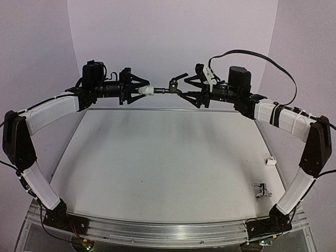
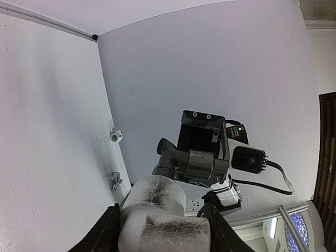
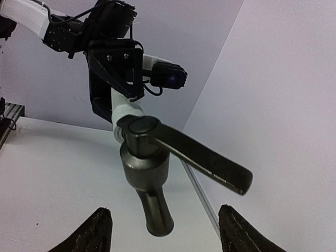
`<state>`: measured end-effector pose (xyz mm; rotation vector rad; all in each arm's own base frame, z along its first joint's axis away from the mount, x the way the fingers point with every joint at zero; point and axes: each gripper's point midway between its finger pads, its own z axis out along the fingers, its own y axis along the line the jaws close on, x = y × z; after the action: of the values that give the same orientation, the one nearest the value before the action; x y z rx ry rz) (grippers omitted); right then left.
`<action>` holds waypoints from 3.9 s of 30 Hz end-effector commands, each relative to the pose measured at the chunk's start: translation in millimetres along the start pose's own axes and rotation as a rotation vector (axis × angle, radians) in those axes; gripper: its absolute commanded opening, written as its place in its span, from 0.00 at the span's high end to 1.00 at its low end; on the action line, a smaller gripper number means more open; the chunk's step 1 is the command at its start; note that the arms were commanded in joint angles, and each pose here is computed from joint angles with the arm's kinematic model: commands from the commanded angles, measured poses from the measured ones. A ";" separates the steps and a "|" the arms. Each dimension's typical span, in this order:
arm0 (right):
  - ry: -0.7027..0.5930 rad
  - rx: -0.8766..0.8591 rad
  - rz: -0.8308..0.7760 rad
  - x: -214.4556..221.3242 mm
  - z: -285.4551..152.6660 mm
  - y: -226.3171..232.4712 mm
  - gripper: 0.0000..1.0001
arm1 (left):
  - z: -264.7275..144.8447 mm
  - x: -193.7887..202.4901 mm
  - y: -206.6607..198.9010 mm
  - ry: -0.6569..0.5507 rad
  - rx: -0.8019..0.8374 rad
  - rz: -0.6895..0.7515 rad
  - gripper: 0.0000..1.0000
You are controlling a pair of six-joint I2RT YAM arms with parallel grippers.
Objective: Install the water faucets
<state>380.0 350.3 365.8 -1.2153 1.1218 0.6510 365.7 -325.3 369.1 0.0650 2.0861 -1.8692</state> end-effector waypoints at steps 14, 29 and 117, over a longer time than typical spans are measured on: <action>-0.208 -0.095 0.137 -38.2 25.2 9.4 0.55 | -21.1 18.2 -65.5 0.004 0.119 0.127 1.00; -0.237 -0.180 0.186 -48.1 33.6 25.7 0.74 | -15.5 22.0 -64.7 0.026 0.123 0.134 1.00; -0.091 -0.005 0.456 -27.7 -51.9 17.4 0.16 | -31.6 -39.7 -64.7 -0.316 -0.086 0.785 1.00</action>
<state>356.1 312.4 371.0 -0.6348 1.5831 1.3791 339.5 -311.0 421.1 0.9646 1.3557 -0.9605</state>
